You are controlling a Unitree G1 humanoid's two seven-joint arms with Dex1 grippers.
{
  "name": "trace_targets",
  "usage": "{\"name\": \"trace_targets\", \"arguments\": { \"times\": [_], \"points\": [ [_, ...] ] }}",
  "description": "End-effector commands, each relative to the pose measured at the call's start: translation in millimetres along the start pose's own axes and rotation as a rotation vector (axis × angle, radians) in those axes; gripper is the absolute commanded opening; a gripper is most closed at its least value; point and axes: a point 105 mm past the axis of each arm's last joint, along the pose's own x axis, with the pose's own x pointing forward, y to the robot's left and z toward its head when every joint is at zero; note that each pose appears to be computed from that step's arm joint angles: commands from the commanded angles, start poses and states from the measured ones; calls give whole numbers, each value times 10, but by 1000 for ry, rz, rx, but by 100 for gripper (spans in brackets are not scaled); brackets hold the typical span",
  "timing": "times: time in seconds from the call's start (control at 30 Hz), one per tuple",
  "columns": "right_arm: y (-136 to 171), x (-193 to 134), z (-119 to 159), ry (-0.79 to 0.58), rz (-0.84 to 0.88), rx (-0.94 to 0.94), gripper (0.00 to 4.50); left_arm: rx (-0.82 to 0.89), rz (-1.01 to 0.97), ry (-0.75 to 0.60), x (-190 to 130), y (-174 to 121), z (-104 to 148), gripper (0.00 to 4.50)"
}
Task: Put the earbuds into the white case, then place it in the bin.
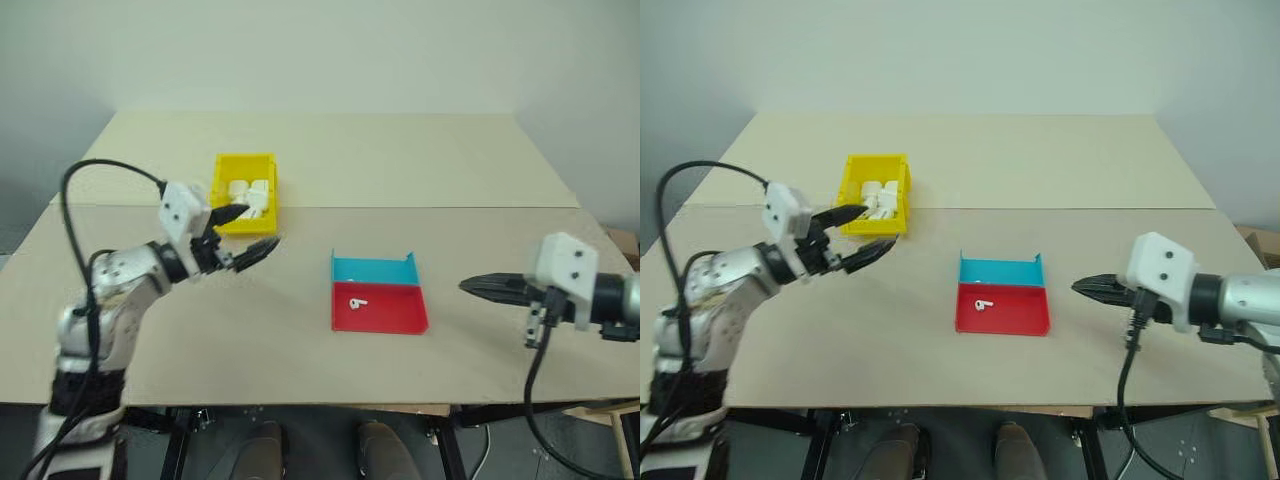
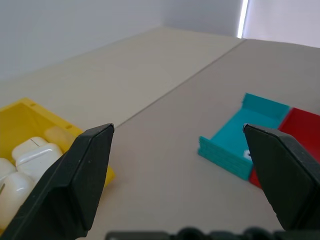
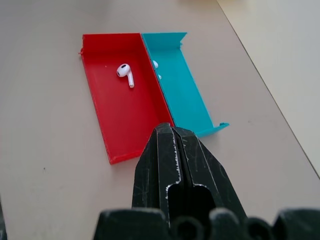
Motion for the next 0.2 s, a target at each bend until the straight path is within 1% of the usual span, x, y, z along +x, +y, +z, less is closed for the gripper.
{"name": "trace_targets", "arguments": {
  "times": [0.03,0.2],
  "points": [
    [-98,-159,73,-14,-9,-73,0,43,-51,-24,-171,-119,202,448],
    [-128,-129,39,-16,18,-78,0,50,-70,-20,-306,-178,260,448]
  ]
}}
